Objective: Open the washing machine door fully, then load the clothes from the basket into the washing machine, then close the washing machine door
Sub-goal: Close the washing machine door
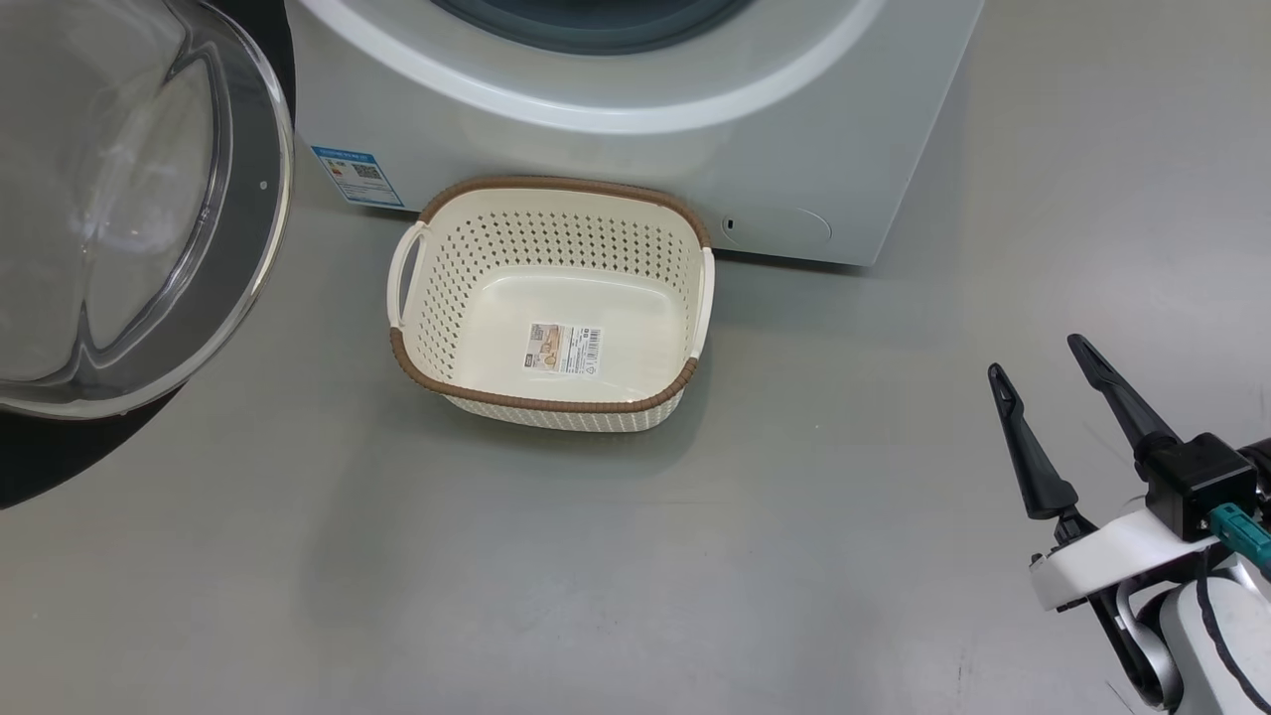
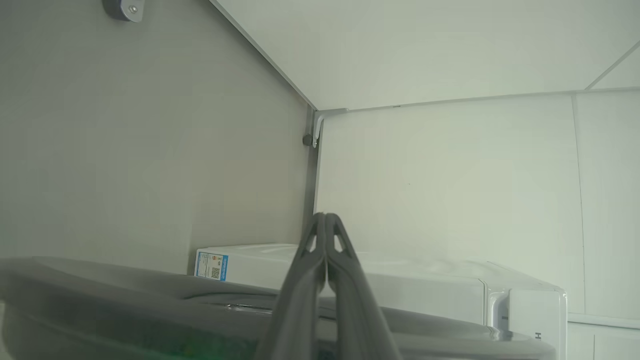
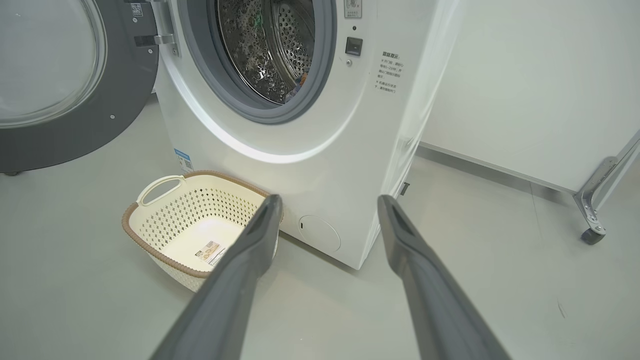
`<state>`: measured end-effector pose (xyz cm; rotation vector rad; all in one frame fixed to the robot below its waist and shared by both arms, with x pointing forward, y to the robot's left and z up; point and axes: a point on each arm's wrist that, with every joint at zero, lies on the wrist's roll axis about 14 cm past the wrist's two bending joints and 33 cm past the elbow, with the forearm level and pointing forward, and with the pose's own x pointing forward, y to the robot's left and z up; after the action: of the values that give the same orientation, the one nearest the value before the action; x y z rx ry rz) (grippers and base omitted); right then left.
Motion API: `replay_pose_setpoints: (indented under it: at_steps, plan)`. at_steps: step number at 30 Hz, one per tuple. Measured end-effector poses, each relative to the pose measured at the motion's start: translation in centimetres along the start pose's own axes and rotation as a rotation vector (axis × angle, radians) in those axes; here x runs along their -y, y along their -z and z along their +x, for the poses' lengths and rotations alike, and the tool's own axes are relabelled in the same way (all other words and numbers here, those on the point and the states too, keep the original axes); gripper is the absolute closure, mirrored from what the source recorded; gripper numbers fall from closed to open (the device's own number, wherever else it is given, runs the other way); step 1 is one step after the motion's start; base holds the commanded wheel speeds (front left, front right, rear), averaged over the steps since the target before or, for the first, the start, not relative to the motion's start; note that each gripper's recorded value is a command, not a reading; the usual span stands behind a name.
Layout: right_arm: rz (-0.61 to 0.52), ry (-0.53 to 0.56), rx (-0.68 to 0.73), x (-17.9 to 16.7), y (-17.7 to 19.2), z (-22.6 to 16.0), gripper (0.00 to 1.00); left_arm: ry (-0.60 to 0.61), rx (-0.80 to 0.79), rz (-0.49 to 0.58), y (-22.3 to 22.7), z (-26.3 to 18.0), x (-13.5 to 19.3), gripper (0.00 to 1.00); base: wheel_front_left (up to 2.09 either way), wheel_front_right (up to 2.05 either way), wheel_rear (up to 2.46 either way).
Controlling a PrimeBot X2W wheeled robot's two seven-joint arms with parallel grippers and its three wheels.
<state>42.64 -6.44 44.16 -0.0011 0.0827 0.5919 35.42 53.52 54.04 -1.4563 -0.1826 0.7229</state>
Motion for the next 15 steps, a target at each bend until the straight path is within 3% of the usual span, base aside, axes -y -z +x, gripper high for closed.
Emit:
replay_pose_setpoints:
  at_steps: [15]
  plan:
    - [-0.009,-0.022,0.007,-0.5,-0.3,0.5,0.00,0.021,-0.129,-0.012,1.3,-0.8,-0.1,1.00,0.00,0.00,0.00]
